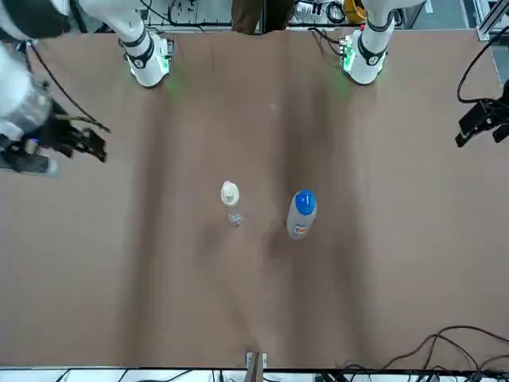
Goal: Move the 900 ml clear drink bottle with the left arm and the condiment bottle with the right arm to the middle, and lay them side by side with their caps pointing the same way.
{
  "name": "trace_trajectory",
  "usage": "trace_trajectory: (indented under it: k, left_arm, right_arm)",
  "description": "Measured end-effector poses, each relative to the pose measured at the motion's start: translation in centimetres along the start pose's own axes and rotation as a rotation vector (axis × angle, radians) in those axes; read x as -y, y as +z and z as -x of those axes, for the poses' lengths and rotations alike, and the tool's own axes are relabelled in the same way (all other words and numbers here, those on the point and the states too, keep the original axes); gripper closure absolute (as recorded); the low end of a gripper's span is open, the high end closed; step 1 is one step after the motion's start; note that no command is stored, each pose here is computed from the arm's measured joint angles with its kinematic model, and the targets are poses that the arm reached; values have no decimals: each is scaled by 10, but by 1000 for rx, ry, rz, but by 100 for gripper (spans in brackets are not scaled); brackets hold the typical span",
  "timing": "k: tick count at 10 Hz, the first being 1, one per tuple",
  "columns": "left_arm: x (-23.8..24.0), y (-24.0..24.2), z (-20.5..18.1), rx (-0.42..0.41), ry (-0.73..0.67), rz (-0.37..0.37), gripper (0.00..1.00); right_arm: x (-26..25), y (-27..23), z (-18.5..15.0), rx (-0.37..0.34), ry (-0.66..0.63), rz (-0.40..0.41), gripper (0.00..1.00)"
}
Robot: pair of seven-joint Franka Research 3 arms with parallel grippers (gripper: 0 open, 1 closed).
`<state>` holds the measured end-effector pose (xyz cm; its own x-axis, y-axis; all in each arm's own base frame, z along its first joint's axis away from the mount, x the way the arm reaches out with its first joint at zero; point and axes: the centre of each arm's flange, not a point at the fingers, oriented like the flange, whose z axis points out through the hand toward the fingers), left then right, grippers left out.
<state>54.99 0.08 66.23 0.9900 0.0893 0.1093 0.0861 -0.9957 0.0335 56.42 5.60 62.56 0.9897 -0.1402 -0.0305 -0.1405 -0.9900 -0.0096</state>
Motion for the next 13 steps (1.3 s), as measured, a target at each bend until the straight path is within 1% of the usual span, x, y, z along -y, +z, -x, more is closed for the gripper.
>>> trace_trajectory:
  k: [1, 3, 5, 6, 9, 13]
  left_arm:
    - [1, 2, 0, 3, -2, 0, 0]
    - [0, 8, -1, 14, -1, -1, 0]
    - [-9, 13, -2, 23, 15, 1, 0]
    - [-13, 14, -2, 24, 22, 1, 0]
    - [-13, 15, -1, 27, 22, 1, 0]
    - [-10, 19, -3, 34, 15, 0, 0]
  right_arm:
    - [-26, -10, 9, -7, 19, -5, 1]
    - [-55, -23, 38, -10, -7, -9, 1]
    - [-58, -27, 66, -11, -38, 1, 1]
    - [-55, -31, 73, -11, -54, 8, 1]
    - [-55, -46, 74, -33, -63, 7, 1]
    - [-55, -45, 51, -35, -64, 2, 1]
